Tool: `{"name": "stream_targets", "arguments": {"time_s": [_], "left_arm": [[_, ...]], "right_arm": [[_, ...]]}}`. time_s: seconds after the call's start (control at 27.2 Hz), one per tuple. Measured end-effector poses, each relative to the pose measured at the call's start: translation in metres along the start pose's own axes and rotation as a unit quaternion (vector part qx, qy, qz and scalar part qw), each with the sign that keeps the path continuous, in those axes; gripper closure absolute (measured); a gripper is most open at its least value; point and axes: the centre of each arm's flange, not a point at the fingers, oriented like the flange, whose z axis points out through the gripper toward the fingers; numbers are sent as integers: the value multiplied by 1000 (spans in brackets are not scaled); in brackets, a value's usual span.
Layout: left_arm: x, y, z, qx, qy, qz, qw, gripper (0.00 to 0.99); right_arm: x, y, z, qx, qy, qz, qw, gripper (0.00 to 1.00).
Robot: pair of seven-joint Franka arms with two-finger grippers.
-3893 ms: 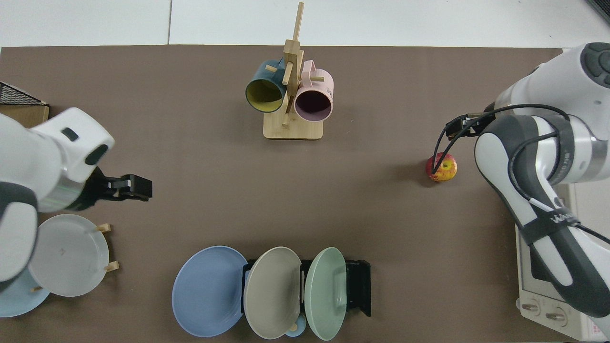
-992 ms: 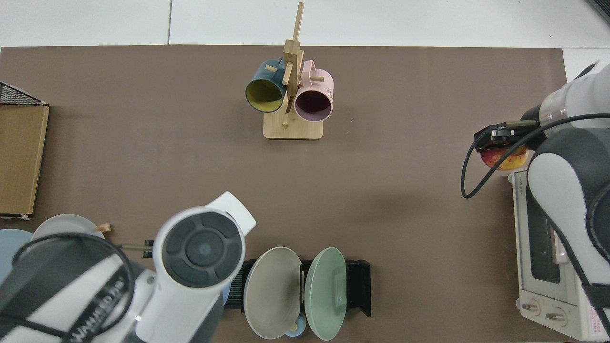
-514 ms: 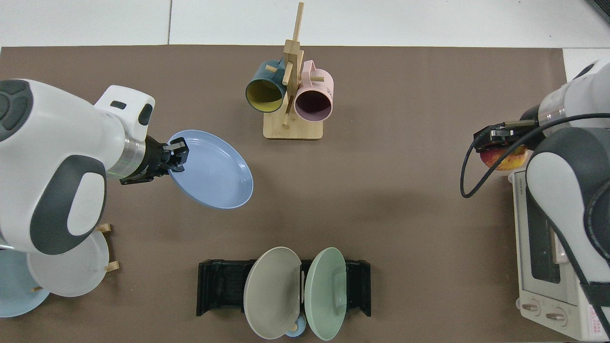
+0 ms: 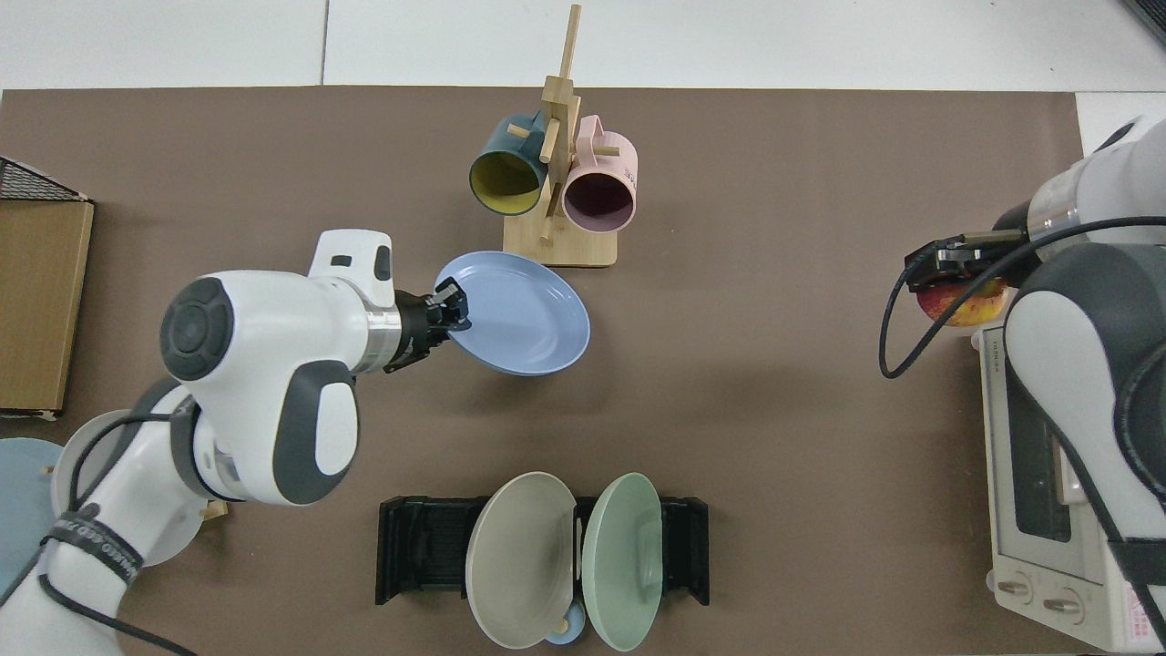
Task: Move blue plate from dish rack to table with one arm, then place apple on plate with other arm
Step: 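Carry the blue plate toward the table middle with the left gripper, then lower the blue plate onto the table and withdraw the left gripper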
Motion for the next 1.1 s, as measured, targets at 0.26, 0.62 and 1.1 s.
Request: {"name": "stream_targets", "arguments": {"time_s": [0.26,0.62,1.1], "left_arm": [[-36,7,24,5,-24,11,1000,855],[-63,7,41,10,-29,26,999,855],[-54,1,40,11,-25,48,998,784]], "right_arm": [[0,0,0,0,-1,0,1000,273],[0,0,1,0,-1,0,1000,273],[-1,-15,1,0,-2,-12,1000,273]]}}
